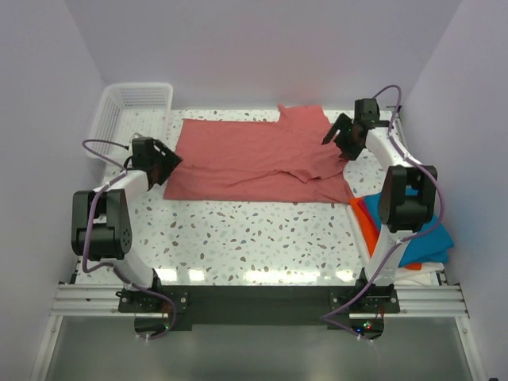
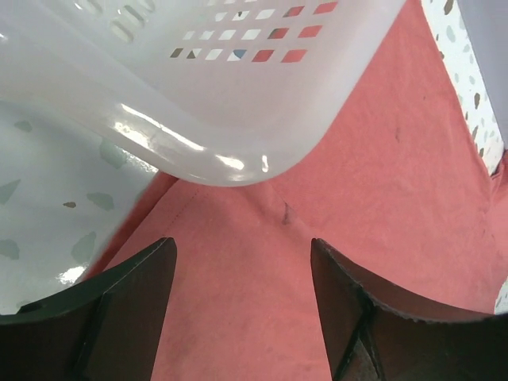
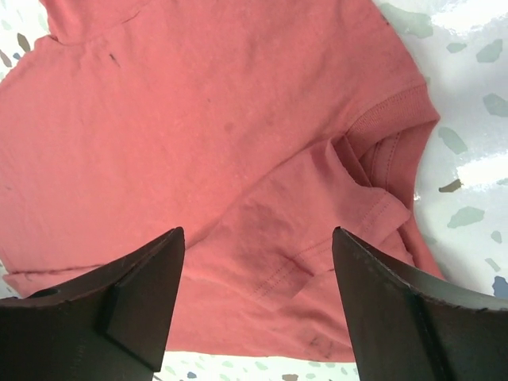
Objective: Fold and stack the t-shirts
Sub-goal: Fold the tshirt
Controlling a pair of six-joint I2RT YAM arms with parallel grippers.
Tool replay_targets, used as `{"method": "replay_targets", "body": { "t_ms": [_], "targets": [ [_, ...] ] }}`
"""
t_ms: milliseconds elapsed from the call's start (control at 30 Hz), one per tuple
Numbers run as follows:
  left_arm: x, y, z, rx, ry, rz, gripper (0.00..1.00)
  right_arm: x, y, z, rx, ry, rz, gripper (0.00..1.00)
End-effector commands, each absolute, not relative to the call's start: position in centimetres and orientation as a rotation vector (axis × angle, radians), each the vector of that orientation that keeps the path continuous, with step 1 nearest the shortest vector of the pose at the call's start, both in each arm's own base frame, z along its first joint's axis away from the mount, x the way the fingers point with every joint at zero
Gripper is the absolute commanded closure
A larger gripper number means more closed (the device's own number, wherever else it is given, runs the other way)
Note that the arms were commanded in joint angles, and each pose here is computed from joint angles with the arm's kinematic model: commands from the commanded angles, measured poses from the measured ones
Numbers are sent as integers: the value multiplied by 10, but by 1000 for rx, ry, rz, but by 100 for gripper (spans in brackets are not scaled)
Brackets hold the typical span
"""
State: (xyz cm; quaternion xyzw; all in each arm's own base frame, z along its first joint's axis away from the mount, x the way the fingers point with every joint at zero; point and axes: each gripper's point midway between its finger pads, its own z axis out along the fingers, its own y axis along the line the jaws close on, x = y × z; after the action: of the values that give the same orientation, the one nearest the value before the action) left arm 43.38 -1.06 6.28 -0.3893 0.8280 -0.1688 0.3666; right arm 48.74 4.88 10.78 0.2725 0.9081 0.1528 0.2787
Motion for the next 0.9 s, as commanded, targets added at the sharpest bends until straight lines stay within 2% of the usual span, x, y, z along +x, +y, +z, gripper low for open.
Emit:
{"method": "replay_targets", "body": {
  "t_ms": [0,267,500,867],
  "targets": [
    [446,-11,109,-919,2018,-495,26,480,42,148,679,2382,371,22],
    [428,-19,124,-887,1994,-516,25,447,50,153,638,2348,331,22],
    [403,-27,122,-886,2005,-471,25,418,67,132,601,2363,301,24],
    [370,-41,89,-905,2048,-419,31,416,87,106,557,2403,261,25]
  ]
}}
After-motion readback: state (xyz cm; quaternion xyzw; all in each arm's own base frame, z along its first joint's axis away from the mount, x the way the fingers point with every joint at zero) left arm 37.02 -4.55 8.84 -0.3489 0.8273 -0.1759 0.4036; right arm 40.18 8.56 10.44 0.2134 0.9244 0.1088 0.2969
